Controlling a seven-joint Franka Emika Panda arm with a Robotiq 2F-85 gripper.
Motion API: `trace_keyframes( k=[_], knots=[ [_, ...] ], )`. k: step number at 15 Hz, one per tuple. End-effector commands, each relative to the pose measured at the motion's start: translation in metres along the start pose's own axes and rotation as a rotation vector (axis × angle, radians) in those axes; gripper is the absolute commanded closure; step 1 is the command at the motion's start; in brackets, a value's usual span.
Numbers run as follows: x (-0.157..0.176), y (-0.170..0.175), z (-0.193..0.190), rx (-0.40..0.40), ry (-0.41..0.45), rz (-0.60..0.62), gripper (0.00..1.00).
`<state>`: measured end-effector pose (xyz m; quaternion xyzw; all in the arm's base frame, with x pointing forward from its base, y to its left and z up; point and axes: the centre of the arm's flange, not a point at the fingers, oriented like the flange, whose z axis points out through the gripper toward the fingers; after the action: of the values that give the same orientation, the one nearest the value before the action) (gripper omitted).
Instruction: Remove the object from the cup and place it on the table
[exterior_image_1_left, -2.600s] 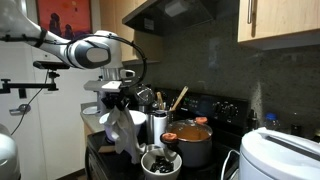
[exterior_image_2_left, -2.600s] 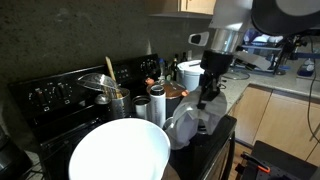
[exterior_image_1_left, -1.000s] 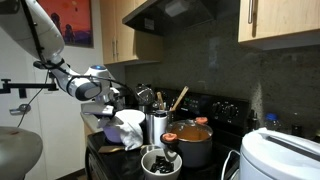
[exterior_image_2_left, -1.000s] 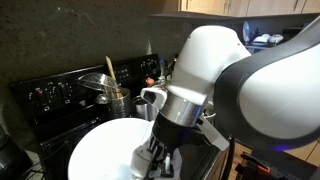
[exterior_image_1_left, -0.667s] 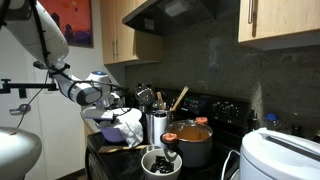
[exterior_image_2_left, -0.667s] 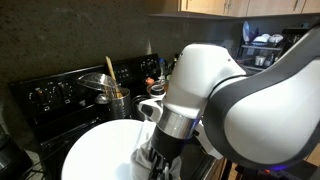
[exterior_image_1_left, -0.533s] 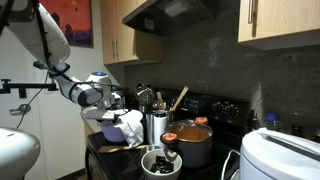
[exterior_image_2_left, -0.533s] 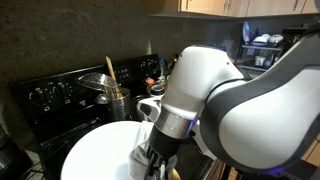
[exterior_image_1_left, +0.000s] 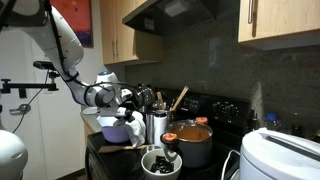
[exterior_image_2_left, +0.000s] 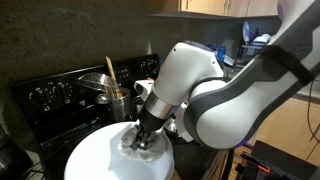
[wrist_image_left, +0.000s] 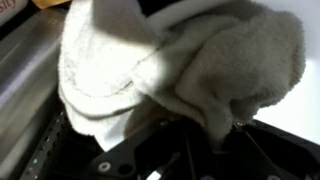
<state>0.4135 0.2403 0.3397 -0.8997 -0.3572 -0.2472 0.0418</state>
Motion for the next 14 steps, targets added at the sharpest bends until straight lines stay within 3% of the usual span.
trace_keyframes(
  k=[1,5,9,14],
  knots=[
    [0.036,-0.001,0.004,-0.053,0.053,0.021,0.97],
    [0.071,-0.007,0.003,-0.04,0.077,-0.015,0.97],
    [0.095,-0.041,0.009,0.031,0.096,-0.07,0.97],
    [0.087,-0.066,0.01,0.096,-0.048,-0.057,0.97]
  ],
)
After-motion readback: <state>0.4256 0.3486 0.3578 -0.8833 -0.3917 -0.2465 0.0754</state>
